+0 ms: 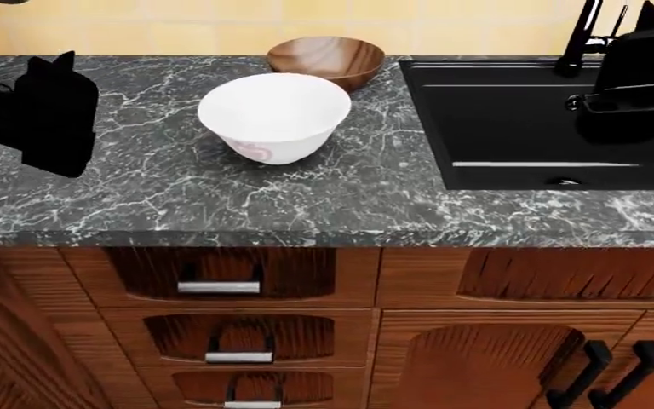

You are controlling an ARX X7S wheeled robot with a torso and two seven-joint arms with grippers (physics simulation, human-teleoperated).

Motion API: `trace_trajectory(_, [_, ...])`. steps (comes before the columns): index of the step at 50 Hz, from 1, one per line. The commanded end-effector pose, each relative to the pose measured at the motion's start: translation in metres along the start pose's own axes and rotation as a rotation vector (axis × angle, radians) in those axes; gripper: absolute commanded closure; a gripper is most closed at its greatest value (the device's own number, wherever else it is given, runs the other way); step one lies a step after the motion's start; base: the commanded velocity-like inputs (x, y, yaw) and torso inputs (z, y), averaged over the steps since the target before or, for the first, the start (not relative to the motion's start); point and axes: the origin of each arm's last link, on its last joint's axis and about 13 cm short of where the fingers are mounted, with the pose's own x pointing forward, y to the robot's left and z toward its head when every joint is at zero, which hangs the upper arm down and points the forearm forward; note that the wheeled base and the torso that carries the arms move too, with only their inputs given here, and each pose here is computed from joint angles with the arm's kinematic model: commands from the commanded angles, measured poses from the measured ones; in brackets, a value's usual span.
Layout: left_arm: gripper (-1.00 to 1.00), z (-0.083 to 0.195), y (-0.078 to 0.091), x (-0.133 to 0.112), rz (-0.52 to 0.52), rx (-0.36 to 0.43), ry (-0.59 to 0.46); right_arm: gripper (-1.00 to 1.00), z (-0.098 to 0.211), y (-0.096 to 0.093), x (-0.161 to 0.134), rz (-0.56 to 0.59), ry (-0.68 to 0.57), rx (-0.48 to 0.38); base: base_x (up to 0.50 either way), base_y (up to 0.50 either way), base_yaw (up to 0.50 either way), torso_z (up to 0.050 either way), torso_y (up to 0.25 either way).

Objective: Stack the bowls in the sink.

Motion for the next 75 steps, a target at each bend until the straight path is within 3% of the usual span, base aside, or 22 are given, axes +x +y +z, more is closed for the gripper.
trace_trajectory(1, [-1.00, 0.006, 0.007, -0.002, 0.019, 0.049, 0.035, -1.00, 0.000, 0.008, 0.012, 0.030, -0.012, -0.017, 0.50, 0.00, 0.00, 0.000, 0.000])
trace_trajectory(75, [-1.00, 0.009, 0.011, -0.012, 0.007, 0.071, 0.038, -1.00, 0.003, 0.019, 0.015, 0.057, 0.033, -0.049, 0.48, -0.01, 0.00, 0.000, 0.001])
